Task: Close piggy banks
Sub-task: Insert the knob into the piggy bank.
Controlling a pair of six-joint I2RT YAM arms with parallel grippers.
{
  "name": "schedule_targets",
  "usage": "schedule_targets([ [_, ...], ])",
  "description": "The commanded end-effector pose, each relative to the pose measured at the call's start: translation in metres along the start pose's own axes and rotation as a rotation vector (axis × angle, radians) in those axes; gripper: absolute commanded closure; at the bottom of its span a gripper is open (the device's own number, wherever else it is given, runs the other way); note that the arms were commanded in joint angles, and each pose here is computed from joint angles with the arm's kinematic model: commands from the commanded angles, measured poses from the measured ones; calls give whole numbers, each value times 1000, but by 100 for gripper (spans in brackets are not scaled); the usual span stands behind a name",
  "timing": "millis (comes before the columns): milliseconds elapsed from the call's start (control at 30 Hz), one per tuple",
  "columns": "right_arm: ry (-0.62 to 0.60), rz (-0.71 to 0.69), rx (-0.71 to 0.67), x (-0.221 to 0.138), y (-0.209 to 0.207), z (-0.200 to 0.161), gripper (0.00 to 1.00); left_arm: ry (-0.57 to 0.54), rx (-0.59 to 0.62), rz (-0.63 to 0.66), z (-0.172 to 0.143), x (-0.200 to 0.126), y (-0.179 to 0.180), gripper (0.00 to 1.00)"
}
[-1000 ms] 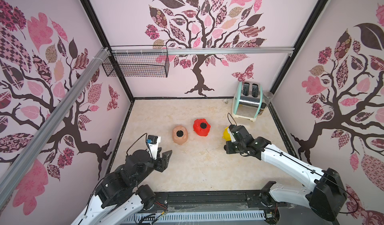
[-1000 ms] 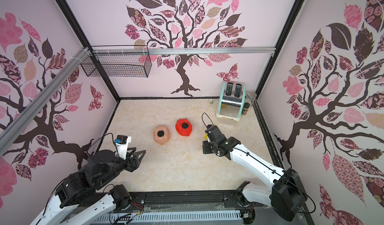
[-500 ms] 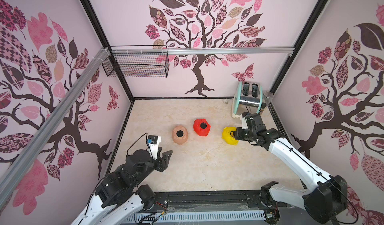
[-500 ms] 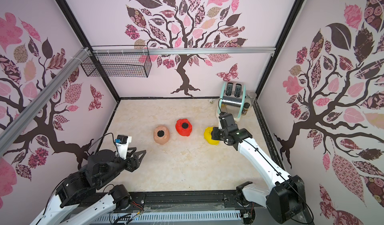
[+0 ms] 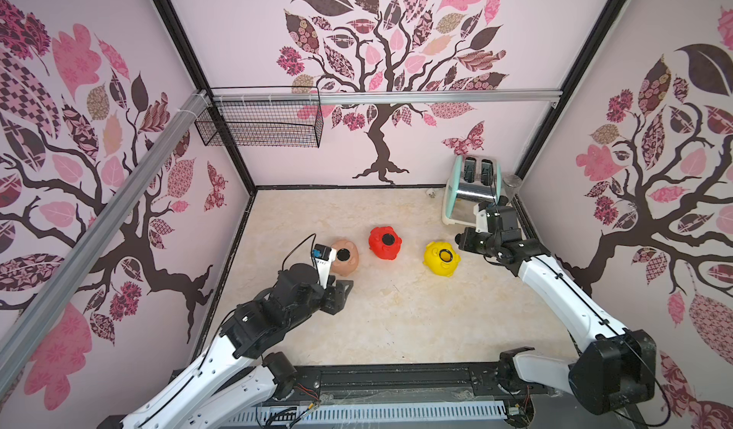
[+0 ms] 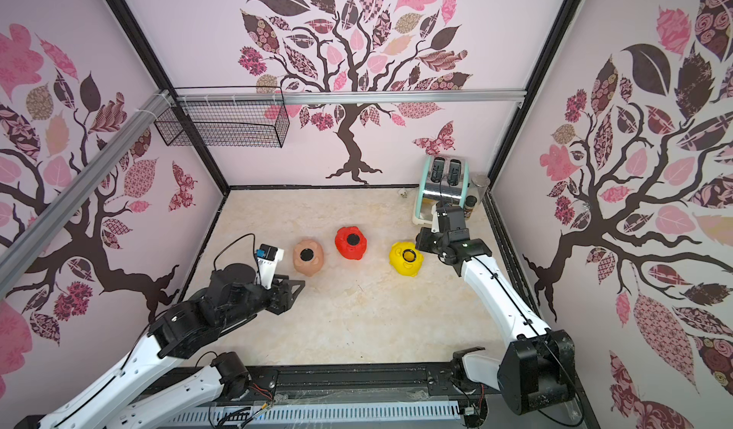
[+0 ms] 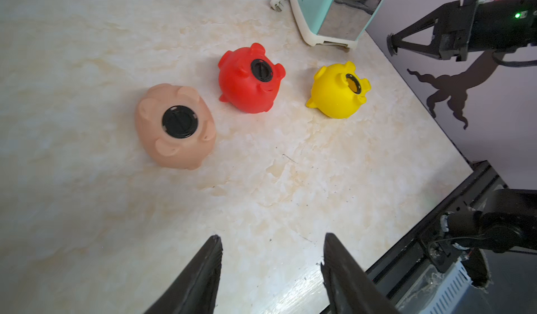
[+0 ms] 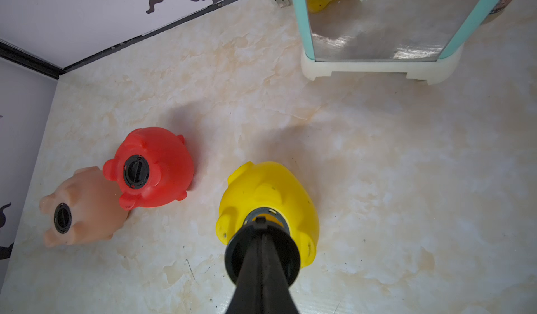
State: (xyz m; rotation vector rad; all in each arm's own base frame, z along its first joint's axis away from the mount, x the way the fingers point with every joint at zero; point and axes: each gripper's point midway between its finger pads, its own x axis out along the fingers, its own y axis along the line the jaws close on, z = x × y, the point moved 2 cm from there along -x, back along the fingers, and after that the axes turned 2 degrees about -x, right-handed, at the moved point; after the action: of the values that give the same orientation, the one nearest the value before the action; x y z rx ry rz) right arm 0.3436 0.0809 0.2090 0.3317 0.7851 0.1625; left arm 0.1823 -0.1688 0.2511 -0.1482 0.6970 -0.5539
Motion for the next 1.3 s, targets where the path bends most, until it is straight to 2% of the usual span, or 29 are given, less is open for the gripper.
schedule_targets([
  [0, -45, 84, 16, -2, 4, 8, 100, -38, -28, -144, 25, 22, -35, 43],
  [300, -39, 101, -71, 3, 5, 7, 100, -5, -45, -281, 38, 84, -71, 44],
  [533, -16, 95, -200, 11, 6, 12, 100, 87, -46, -337, 28, 116, -83, 45],
  [700, -45, 158, -431, 4, 17, 13, 100, 131, -46, -348, 21, 132, -86, 46],
  [833, -83, 221, -707, -5, 27, 5, 100, 139, -58, -352, 20, 140, -87, 46],
  [1000, 16, 230, -904, 1, 24, -1, 100, 170, -63, -370, 16, 147, -90, 46],
  [1133, 45, 188, -933, 8, 17, 2, 100, 190, -68, -378, 14, 153, -91, 46],
  [1267, -26, 133, -899, 13, 13, 13, 100, 214, -72, -386, 10, 162, -93, 46],
])
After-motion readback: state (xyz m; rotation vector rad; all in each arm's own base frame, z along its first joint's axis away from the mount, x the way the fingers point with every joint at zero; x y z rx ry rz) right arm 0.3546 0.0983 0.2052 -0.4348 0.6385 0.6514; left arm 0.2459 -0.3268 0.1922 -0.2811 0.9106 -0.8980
